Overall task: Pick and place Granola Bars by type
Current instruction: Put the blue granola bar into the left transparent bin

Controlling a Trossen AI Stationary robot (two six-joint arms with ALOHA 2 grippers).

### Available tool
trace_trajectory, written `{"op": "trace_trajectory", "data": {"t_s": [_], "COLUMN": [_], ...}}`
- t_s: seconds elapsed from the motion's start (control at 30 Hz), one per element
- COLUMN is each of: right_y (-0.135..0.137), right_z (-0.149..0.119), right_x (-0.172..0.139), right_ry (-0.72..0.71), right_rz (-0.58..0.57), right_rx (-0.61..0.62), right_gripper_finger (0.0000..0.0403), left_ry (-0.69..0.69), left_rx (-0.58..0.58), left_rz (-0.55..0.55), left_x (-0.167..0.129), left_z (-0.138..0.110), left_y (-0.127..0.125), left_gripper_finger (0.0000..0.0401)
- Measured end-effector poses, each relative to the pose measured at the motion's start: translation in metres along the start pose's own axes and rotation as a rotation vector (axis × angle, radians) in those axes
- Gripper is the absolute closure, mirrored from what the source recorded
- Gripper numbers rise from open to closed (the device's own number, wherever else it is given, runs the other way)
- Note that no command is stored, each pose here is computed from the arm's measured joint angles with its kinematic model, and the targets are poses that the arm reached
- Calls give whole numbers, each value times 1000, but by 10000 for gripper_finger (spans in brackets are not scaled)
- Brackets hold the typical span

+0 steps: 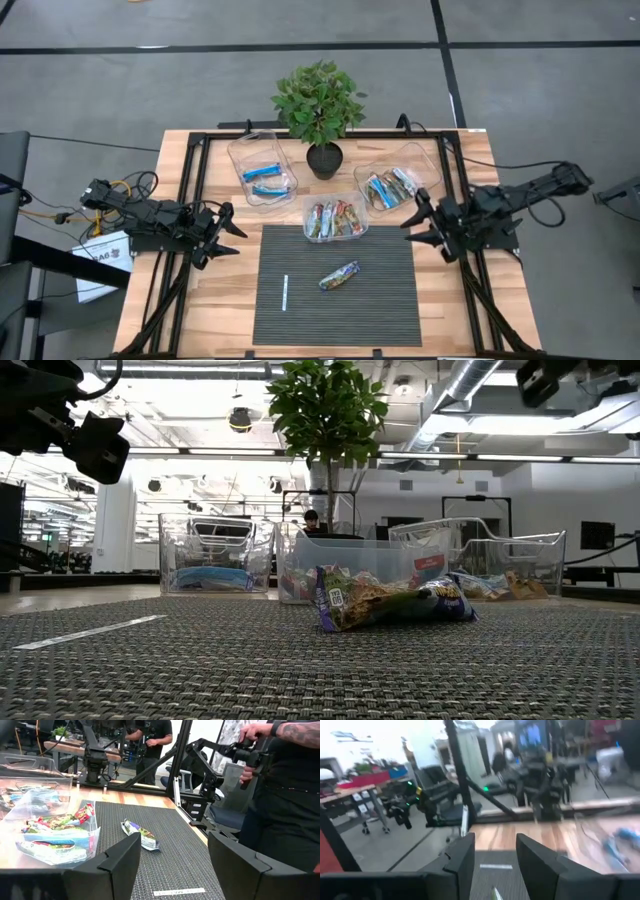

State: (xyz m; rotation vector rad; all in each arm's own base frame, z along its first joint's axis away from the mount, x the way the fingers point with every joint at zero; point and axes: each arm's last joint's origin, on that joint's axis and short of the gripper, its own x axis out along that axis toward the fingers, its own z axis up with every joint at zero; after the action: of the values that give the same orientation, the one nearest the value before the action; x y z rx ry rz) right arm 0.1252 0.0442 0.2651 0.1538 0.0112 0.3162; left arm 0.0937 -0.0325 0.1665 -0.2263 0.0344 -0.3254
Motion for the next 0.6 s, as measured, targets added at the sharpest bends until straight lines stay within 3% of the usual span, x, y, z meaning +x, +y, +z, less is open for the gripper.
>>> {"op": "trace_trajectory", "data": {"t_s": [0.27,0.6], "right_y": [3,-2], "right_z": [-35,-61], "right_x": [-8,-22], "right_ry": [-123,-162], "right_rz": [180,187], "right_rx": [-160,-183], "right_gripper_finger": [268,268], "left_ry": [-1,0], "left_rx": [1,0], "left_rz": [0,0], "left_x": [0,0], "left_z": [0,0], "left_y": [0,0], "left_gripper_finger": [177,177]}}
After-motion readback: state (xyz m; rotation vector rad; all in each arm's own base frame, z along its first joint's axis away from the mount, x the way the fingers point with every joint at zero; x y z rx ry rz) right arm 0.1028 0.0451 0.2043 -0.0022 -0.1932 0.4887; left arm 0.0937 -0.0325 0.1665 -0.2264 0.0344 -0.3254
